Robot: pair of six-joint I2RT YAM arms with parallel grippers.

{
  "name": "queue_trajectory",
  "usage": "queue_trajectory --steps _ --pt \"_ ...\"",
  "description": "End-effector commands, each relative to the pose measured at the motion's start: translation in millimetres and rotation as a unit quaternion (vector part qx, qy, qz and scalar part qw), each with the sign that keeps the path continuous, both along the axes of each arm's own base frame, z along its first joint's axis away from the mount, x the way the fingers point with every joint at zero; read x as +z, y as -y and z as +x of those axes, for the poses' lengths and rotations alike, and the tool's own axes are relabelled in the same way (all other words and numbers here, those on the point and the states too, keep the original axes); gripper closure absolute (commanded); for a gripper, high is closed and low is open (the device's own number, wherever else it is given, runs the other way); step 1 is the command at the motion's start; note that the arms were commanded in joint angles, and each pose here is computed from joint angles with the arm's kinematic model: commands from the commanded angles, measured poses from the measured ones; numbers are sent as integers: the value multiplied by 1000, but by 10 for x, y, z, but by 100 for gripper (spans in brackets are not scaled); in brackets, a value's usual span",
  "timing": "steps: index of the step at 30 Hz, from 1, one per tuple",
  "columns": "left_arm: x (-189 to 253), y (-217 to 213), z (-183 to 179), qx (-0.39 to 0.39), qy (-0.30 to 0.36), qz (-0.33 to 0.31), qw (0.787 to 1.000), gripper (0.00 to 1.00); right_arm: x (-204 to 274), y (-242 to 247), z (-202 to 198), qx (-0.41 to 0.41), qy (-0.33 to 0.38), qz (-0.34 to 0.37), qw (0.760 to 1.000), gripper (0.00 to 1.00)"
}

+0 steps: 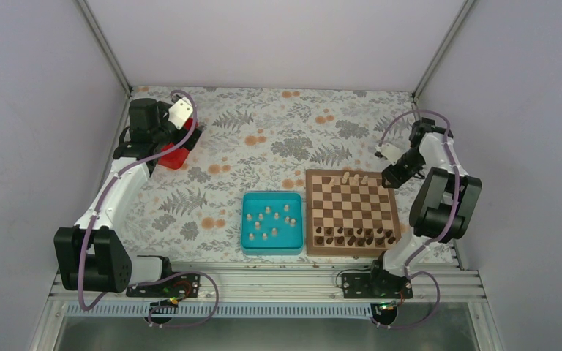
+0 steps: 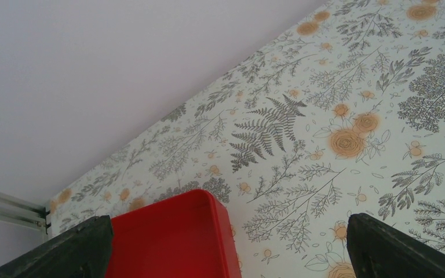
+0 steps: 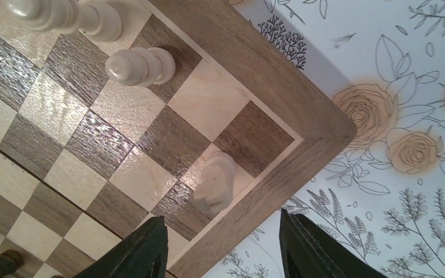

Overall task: Set up the chess pieces on the board
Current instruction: Pick up the chess piece from the chessboard.

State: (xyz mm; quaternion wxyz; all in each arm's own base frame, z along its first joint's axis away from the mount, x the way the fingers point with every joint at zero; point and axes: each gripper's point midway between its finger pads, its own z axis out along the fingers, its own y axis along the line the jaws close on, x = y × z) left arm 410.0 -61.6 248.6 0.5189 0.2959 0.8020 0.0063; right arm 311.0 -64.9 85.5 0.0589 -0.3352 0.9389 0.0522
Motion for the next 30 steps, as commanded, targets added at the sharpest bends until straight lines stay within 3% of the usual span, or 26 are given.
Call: queue_trajectory --steps 1,20,30 --pt "80 5 11 -3 14 -4 1000 0 -94 -67 23 5 -4 18 1000 49" --pt "32 3 13 -2 11 -1 1000 0 -271 -42 99 6 -17 13 1000 54" --pt "15 -7 17 -1 9 0 1000 0 -284 -48 72 9 -24 10 1000 73"
